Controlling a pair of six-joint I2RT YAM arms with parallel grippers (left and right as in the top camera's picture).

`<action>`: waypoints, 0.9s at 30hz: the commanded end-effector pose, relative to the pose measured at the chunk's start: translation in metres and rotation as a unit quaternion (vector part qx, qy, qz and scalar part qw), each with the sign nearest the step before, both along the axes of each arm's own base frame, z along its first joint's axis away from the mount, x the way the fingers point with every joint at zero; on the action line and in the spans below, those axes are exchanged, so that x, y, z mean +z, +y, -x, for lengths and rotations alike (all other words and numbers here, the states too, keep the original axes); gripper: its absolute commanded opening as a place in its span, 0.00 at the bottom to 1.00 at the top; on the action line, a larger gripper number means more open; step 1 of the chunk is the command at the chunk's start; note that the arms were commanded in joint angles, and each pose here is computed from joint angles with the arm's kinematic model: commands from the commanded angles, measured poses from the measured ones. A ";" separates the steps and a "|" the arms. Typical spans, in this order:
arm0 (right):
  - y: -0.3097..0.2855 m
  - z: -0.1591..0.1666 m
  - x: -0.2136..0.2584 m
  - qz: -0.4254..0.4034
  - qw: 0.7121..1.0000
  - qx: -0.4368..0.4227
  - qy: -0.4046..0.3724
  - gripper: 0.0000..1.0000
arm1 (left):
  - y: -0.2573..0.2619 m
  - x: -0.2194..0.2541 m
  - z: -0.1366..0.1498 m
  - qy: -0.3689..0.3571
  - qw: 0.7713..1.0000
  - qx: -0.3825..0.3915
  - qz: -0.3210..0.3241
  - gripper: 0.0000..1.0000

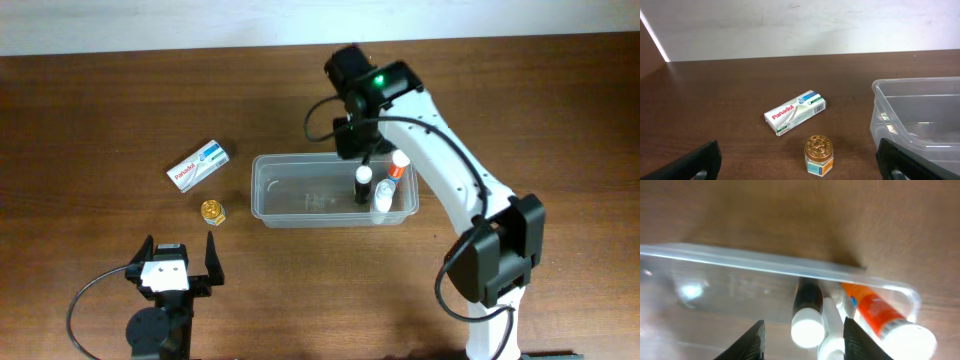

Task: Pack container
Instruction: 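Raise the right gripper and move it away to the upper right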

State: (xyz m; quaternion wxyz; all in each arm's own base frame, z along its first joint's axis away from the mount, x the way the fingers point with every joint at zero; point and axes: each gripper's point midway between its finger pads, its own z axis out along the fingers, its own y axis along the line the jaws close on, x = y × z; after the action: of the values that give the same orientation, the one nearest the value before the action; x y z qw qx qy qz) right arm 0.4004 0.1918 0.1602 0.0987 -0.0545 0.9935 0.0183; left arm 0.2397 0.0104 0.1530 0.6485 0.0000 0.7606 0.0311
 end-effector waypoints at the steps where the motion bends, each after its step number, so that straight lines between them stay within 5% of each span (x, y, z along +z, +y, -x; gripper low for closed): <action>1: -0.006 -0.011 0.046 -0.011 0.999 0.004 -0.049 0.43 | 0.002 -0.002 0.000 -0.001 1.000 0.004 -0.009 0.99; 6: -0.035 -0.017 0.090 -0.023 0.996 -0.029 -0.078 0.43 | 0.002 -0.002 0.000 -0.001 1.000 0.004 -0.009 0.99; 13: -0.129 -0.009 0.111 -0.006 0.990 -0.129 -0.060 0.65 | 0.002 -0.002 0.000 -0.001 1.000 0.004 -0.009 0.99; 14: -0.145 -0.006 0.110 -0.002 0.988 -0.147 -0.051 0.70 | 0.002 -0.002 0.000 -0.001 1.000 0.005 -0.009 0.99; 15: -0.162 -0.008 0.109 0.000 0.985 -0.167 -0.050 0.98 | 0.002 -0.002 0.000 -0.001 1.000 0.005 -0.009 0.99; 27: -0.292 0.004 0.105 0.015 0.954 -0.295 -0.043 0.98 | 0.002 -0.002 0.000 -0.001 1.000 0.005 -0.009 0.99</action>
State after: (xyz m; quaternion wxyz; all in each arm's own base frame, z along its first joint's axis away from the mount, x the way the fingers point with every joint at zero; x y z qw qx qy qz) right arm 0.4052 -0.0841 0.2515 0.1247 0.2270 0.9657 -0.0208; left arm 0.2397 0.0104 0.1532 0.6486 0.0000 0.7605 0.0311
